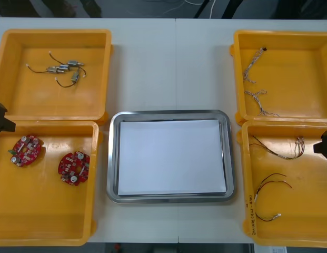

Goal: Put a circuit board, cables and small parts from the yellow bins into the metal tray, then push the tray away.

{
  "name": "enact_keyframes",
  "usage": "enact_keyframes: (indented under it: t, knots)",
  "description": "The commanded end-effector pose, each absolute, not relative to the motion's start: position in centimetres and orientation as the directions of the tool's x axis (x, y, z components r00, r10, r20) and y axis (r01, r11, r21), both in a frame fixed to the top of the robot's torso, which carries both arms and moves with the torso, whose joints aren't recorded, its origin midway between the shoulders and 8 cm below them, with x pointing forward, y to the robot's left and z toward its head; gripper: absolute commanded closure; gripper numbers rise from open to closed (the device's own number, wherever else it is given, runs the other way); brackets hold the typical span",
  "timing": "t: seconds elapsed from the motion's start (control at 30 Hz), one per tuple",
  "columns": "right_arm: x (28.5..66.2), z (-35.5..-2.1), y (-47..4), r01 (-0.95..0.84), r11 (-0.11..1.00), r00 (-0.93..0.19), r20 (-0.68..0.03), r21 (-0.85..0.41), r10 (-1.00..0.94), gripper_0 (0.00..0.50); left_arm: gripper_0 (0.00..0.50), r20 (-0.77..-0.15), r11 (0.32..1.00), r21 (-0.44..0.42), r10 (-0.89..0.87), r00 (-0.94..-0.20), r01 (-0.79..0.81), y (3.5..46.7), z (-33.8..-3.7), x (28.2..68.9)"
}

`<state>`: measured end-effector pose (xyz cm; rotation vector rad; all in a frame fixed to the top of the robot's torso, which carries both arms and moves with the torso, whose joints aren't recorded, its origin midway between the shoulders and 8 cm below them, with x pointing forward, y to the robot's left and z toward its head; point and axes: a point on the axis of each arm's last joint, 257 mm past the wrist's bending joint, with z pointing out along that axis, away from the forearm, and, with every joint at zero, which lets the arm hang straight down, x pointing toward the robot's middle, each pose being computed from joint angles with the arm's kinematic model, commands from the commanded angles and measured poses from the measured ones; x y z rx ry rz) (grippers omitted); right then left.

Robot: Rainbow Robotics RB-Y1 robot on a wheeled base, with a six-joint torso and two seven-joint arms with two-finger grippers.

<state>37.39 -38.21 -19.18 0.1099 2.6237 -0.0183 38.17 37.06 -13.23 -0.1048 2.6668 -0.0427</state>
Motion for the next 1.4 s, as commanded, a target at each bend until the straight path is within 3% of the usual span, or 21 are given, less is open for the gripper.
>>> enact_keyframes:
  t: [0.03,1.4]
  knots:
    - [36.90,-19.44,-38.28,0.107,0.994,-0.867,-0.487,0.028,0.107,0.000,0.000,-0.470,1.000,0.016,-0.013,-0.883,-0.023,38.18,-12.14,37.72]
    - [36.90,-19.44,-38.28,0.107,0.994,-0.867,-0.487,0.028,0.107,0.000,0.000,-0.470,1.000,0.016,-0.013,-0.883,-0.023,38.18,-12.14,37.72]
